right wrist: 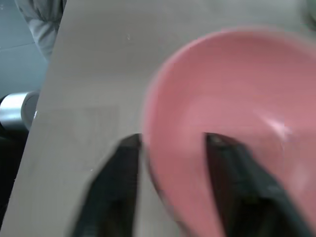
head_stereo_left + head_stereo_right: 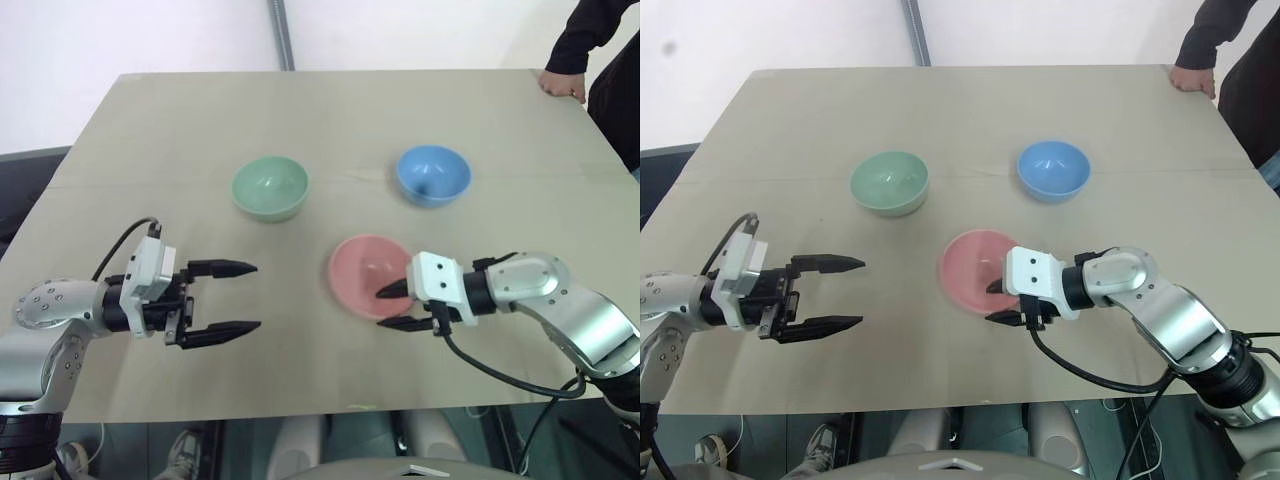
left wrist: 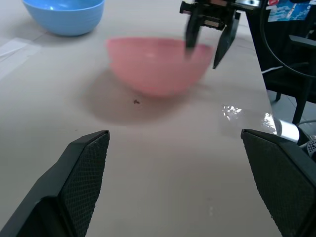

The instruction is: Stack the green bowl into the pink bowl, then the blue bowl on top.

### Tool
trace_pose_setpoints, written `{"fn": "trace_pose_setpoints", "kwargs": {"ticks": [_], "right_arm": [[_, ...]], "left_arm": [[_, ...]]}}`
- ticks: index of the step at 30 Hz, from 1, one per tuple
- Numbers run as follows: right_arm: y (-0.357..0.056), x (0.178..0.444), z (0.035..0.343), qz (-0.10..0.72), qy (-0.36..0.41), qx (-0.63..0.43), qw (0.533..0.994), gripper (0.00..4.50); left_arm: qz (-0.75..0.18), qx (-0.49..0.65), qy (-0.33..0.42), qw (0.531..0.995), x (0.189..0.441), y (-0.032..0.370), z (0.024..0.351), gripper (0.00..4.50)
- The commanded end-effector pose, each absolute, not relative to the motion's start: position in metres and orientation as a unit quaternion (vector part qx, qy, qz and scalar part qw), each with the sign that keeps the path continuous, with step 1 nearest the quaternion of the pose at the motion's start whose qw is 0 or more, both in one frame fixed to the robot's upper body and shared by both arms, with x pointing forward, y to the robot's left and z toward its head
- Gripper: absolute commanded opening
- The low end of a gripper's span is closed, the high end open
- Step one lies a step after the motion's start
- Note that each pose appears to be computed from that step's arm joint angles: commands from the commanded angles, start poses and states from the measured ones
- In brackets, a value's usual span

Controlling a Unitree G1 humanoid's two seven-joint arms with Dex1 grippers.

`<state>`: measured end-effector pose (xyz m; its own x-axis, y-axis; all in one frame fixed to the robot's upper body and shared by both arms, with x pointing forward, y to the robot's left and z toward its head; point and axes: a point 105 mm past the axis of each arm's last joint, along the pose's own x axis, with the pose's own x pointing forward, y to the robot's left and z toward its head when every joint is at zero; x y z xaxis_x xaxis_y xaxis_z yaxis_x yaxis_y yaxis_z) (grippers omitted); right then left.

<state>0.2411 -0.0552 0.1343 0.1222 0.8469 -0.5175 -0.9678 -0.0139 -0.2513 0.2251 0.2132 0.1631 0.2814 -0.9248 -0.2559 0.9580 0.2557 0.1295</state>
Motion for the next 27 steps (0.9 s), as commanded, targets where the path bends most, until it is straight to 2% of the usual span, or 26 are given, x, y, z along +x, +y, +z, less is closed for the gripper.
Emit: {"fn": "trace_pose_setpoints", "kwargs": {"ticks": [1, 2, 6, 8, 11, 12, 14, 16, 19, 24, 27], "right_arm": [[-0.053, 0.248, 0.146, 0.639, 0.077, -0.293, 0.706, 4.1], [-0.053, 0.25, 0.156, 0.634, 0.068, -0.278, 0.718, 4.44], [-0.055, 0.241, 0.196, 0.655, 0.041, -0.197, 0.728, 4.44], [-0.062, 0.249, 0.222, 0.642, 0.019, -0.175, 0.746, 4.44], [-0.075, 0.279, 0.242, 0.574, -0.006, -0.182, 0.799, 4.44], [-0.078, 0.286, 0.242, 0.557, -0.007, -0.189, 0.808, 4.44], [-0.094, 0.324, 0.238, 0.47, -0.003, -0.227, 0.853, 4.44], [-0.104, 0.348, 0.232, 0.422, 0.001, -0.251, 0.871, 4.44], [-0.085, 0.349, 0.232, 0.46, -0.03, -0.252, 0.851, 4.44], [-0.029, 0.336, 0.236, 0.537, -0.108, -0.269, 0.792, 4.44], [0.006, 0.339, 0.233, 0.558, -0.137, -0.291, 0.765, 4.44]], "left_arm": [[-0.594, 0.143, 0.045, 0.79, 0.224, 0.211, 0.173, 4.5], [-0.593, 0.143, 0.044, 0.791, 0.224, 0.211, 0.174, 4.5], [-0.591, 0.14, 0.041, 0.793, 0.226, 0.21, 0.174, 4.5], [-0.591, 0.138, 0.038, 0.794, 0.226, 0.209, 0.174, 4.5], [-0.59, 0.137, 0.033, 0.795, 0.229, 0.206, 0.174, 4.5], [-0.589, 0.138, 0.032, 0.795, 0.229, 0.206, 0.174, 4.5], [-0.588, 0.136, 0.025, 0.797, 0.231, 0.203, 0.175, 4.5], [-0.586, 0.135, 0.021, 0.798, 0.232, 0.2, 0.175, 4.5], [-0.583, 0.135, 0.018, 0.801, 0.232, 0.2, 0.175, 4.5], [-0.569, 0.126, 0.026, 0.813, 0.226, 0.207, 0.173, 4.5], [-0.547, 0.117, 0.031, 0.829, 0.223, 0.216, 0.17, 4.5]]}}
